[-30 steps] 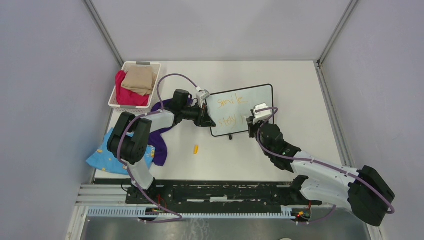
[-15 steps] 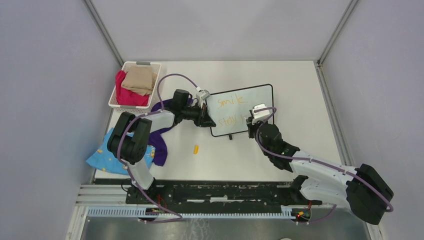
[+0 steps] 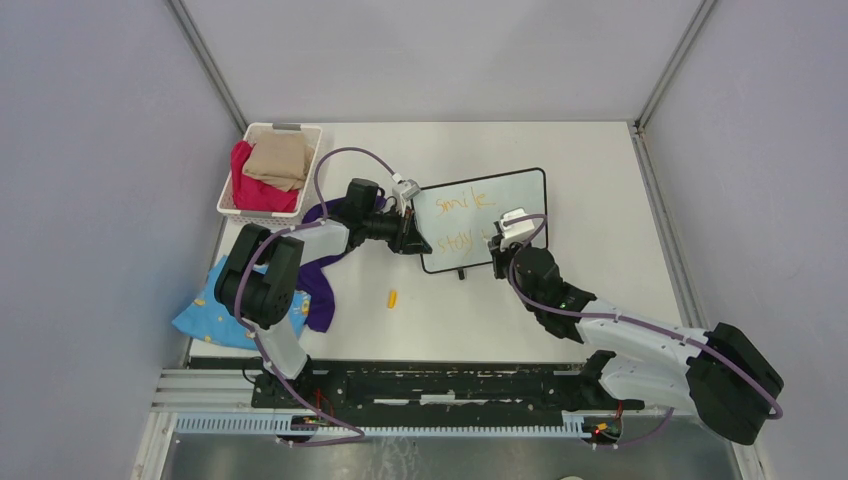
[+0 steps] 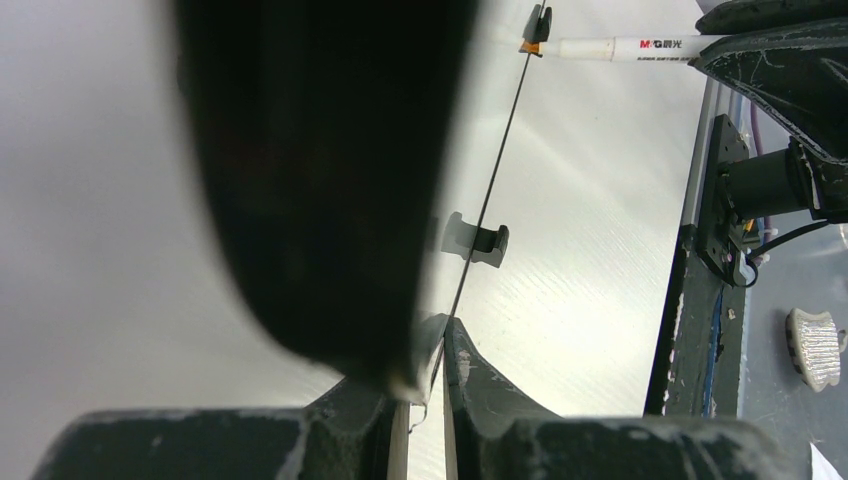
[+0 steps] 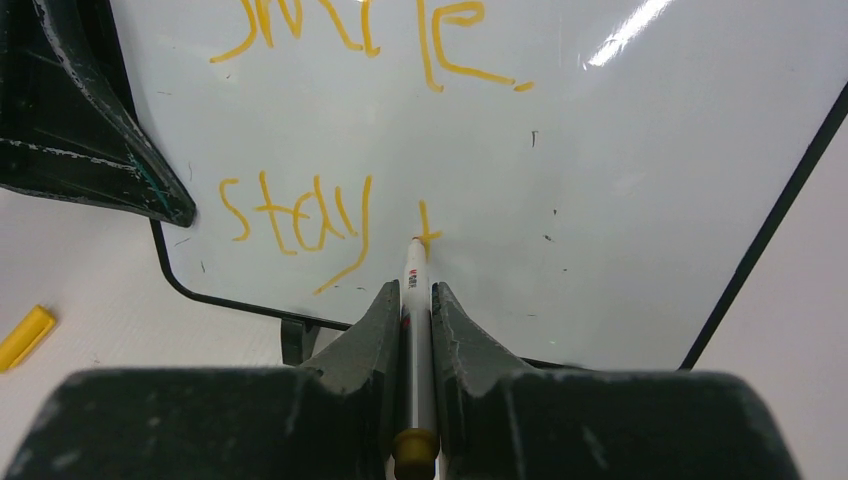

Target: Write a sentence on the whiteboard

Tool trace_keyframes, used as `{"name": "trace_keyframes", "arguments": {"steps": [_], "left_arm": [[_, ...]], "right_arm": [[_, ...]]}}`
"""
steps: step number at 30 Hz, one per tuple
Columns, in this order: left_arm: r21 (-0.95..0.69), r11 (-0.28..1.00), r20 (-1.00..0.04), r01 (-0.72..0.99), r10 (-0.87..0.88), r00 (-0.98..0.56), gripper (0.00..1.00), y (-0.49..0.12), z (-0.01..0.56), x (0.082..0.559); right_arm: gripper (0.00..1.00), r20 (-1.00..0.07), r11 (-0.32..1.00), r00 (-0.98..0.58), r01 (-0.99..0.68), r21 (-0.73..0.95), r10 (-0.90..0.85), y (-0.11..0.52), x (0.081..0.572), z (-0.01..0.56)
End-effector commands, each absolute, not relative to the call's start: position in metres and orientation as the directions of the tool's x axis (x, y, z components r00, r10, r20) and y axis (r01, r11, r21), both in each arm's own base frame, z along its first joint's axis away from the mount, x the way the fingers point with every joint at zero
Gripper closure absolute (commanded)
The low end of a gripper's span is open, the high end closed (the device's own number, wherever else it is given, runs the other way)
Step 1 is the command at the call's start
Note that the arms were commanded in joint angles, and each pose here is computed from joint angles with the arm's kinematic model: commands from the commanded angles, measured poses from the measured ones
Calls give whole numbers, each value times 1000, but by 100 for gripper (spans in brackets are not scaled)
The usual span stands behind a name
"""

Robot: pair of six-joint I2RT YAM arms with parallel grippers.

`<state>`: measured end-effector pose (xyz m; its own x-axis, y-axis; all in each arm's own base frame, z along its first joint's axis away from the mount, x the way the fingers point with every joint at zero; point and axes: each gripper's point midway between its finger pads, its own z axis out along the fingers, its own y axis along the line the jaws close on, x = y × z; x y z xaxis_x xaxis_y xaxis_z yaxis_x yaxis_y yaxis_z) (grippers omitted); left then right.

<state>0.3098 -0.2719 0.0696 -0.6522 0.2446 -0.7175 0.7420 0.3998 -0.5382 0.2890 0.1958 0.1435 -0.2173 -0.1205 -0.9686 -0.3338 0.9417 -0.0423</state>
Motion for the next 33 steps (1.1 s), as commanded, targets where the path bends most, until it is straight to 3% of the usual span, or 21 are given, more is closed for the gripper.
{"name": "trace_keyframes", "arguments": {"steps": [1,15,33], "left_arm": [[-514,508,-592,691,374,-714,98,-256,11,284],[-516,509,-588,689,375,-717,98,-256,10,284],[-518,510,-585,687,375,-719,98,-256,9,283]], "right_arm": [[100,-975,935,-208,-354,3,-75,205,291,153],[100,-958,971,-258,-230,-66,-126,172,292,138],[100,-986,964,-157,-267,-17,-61,179,294,179]]}}
